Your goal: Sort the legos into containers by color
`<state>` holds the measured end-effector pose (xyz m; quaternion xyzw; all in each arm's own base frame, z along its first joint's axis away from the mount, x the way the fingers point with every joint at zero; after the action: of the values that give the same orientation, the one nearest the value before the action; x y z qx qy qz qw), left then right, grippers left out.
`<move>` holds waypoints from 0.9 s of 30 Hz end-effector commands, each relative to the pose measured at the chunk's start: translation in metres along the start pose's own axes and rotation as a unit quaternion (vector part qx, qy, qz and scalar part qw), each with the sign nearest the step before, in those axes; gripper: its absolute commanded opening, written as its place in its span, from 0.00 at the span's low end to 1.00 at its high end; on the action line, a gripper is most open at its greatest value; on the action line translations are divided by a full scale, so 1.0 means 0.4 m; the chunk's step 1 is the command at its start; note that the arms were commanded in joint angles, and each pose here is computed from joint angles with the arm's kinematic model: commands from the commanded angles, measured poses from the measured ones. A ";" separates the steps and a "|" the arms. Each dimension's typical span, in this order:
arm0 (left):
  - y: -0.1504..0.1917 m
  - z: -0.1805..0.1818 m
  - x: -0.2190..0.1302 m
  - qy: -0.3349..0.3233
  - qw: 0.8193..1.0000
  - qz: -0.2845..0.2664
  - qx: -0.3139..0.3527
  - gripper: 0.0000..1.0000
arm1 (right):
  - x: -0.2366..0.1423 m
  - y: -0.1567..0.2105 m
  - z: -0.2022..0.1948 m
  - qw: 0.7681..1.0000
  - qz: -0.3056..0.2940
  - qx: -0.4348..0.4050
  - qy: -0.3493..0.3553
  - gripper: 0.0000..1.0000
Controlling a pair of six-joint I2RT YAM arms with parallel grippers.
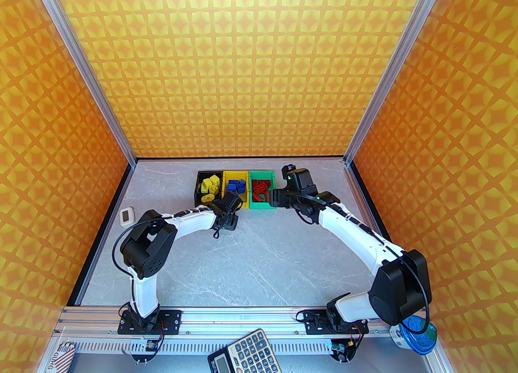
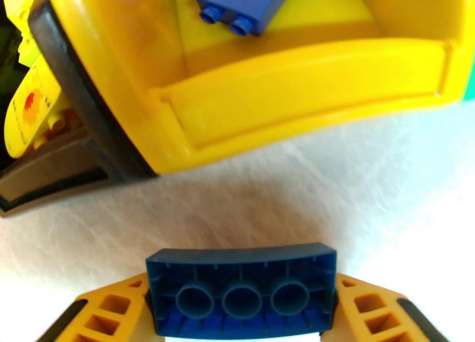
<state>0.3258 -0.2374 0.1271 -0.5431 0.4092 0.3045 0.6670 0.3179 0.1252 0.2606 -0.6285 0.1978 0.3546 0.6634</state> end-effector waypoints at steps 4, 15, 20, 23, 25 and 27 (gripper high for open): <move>-0.084 -0.002 -0.117 0.007 0.999 -0.032 -0.018 0.51 | -0.034 -0.003 -0.006 1.000 -0.023 0.007 0.010 0.77; -0.227 0.006 -0.083 0.007 0.997 -0.053 -0.053 0.52 | -0.068 0.017 -0.017 0.999 -0.026 0.008 0.023 0.77; -0.265 0.003 -0.040 0.008 0.997 -0.053 -0.059 0.51 | -0.079 0.034 -0.022 0.999 -0.025 0.013 0.024 0.77; -0.278 0.006 -0.019 0.011 0.997 -0.052 -0.063 0.51 | -0.082 0.048 -0.026 0.999 -0.021 0.018 0.025 0.77; -0.280 0.008 -0.010 0.012 0.997 -0.050 -0.065 0.51 | -0.084 0.056 -0.027 0.999 -0.020 0.019 0.025 0.77; -0.283 0.010 -0.007 0.014 0.996 -0.052 -0.066 0.53 | -0.083 0.062 -0.029 0.999 -0.018 0.020 0.025 0.77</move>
<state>0.4152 -0.2614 0.1855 -0.6097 0.3632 0.2844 0.6446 0.2861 0.1094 0.2662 -0.6311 0.1987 0.3308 0.6729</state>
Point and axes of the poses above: each hand's point on the last joint's axis, 136 mm out from that joint toward the fingers, its own x axis out along the fingers, its own z axis along the line the jaws close on, y = z × x, the point moved 10 cm from there along -x, back along the fingers, and after that the axes turned 2 degrees about -x, right-handed, at the moved point
